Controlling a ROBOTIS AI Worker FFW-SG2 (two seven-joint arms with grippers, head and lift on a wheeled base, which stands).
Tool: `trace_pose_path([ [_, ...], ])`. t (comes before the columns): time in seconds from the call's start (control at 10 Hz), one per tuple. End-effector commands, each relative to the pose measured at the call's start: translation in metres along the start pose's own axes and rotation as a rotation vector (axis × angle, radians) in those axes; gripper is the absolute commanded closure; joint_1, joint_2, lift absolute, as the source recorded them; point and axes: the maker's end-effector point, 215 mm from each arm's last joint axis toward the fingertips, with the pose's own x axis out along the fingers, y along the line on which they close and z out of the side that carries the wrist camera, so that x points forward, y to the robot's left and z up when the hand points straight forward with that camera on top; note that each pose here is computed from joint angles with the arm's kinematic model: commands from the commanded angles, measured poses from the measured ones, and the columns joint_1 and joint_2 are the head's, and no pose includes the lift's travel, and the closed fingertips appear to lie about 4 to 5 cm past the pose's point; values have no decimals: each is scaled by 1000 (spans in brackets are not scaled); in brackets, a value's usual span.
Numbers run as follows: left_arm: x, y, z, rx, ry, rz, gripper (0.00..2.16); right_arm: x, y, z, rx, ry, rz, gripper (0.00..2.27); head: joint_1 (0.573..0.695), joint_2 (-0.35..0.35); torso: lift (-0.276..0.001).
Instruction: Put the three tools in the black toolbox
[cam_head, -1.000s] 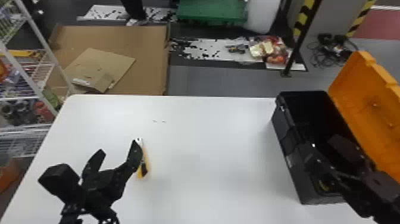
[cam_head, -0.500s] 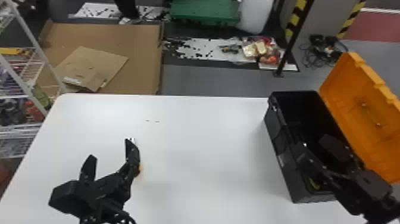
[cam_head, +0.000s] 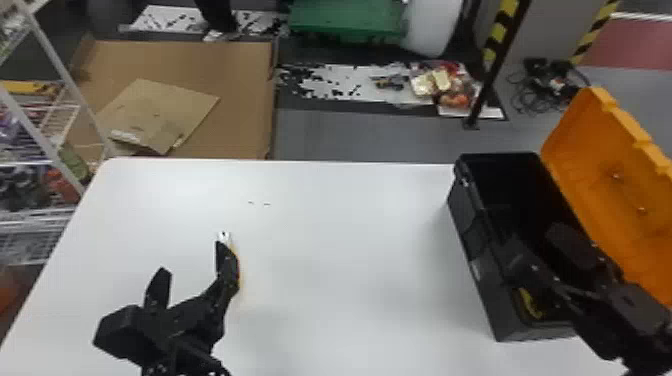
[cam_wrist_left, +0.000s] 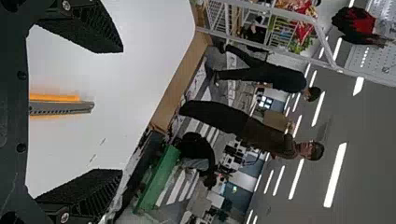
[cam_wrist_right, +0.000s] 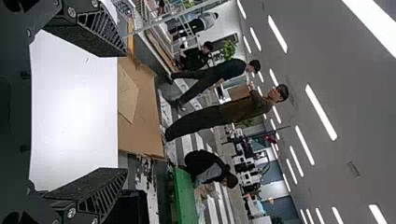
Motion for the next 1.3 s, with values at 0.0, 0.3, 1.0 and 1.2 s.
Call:
trace_pose_path([
  [0.0, 7, 7, -30, 25, 115, -23, 87, -2, -2, 2, 3, -9, 0, 134, 695, -52, -55],
  [0.3, 16, 21, -68, 55, 264, 7, 87, -2, -1, 6, -3, -20, 3, 134, 695, -70, -55],
  [1.0, 39, 1, -79, 57, 286, 47, 90, -9, -3, 15, -2, -35, 6, 134, 695, -81, -55],
  [1.2, 42, 1, -92, 75, 316, 77, 90, -11, -5, 17, -2, -40, 6, 134, 695, -96, -55],
])
